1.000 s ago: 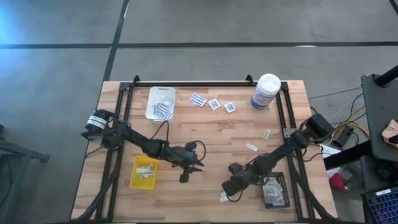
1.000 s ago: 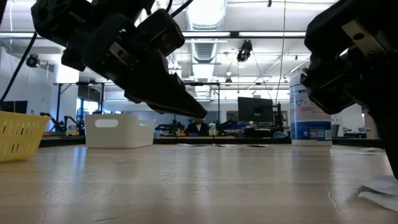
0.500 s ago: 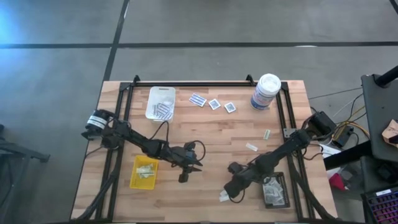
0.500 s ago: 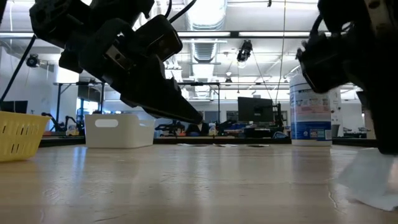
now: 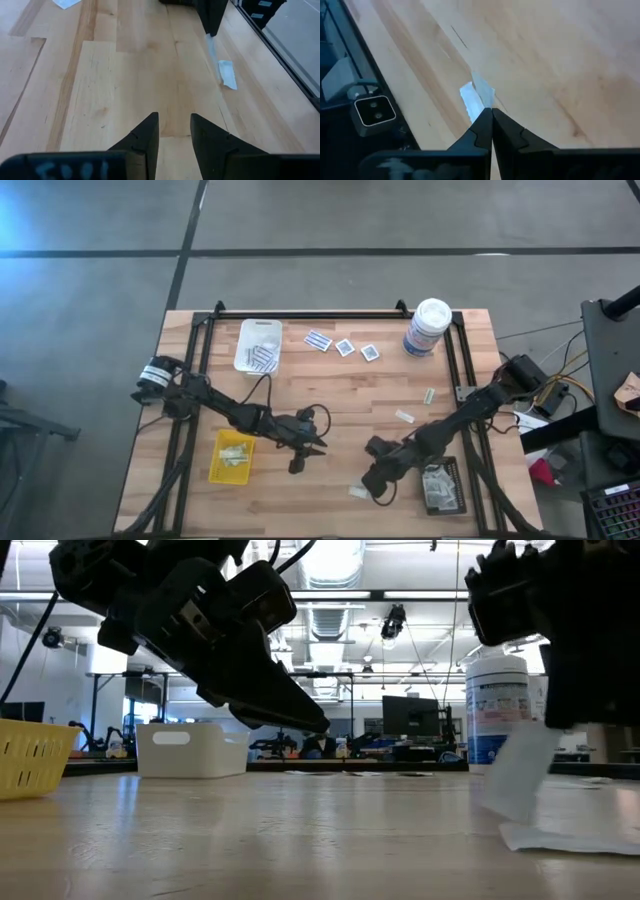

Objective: Pick & Place First Aid Supplies
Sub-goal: Put the green bandage into the yellow bin

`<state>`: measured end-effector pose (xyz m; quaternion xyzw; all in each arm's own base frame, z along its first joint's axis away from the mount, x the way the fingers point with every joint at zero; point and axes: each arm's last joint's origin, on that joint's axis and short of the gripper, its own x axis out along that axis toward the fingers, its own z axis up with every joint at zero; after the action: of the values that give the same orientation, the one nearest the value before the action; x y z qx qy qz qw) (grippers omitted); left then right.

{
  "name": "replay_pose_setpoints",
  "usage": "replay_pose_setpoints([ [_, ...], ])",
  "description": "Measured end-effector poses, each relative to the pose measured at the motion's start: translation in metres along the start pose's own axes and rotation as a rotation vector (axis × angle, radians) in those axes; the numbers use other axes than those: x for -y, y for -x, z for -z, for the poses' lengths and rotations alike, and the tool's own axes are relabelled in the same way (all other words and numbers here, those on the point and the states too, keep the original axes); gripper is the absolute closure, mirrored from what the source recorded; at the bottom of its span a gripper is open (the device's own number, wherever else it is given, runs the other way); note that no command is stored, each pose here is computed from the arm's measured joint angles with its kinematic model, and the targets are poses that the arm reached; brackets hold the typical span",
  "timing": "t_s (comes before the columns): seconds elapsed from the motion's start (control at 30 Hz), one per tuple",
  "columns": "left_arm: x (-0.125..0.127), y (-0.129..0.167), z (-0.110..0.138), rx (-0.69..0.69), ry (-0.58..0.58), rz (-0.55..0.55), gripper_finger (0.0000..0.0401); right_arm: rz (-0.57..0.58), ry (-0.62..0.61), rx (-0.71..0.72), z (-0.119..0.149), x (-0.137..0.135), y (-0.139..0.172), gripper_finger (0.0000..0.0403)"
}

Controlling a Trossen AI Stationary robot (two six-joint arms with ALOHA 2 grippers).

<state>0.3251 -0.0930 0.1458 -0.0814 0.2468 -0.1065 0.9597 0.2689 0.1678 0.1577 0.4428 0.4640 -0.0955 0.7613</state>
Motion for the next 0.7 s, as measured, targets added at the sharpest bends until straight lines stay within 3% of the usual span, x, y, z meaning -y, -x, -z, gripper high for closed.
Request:
replay_pose_setpoints([
  [0.17,0.000,0.000,0.000,0.000,0.000,0.000,0.0279,-0.020,0.035,0.029,-0.002,-0.003,0.007,0.0395],
  [0.43,0.000,0.000,0.000,0.001,0.037,0.011,0.0223,-0.024,0.104,0.153,-0.008,-0.007,0.017,0.0395],
  [0.7,0.005,-0.001,-0.015,0.071,0.113,0.087,0.0218,-0.018,0.229,0.297,-0.014,-0.014,0.021,0.0395],
])
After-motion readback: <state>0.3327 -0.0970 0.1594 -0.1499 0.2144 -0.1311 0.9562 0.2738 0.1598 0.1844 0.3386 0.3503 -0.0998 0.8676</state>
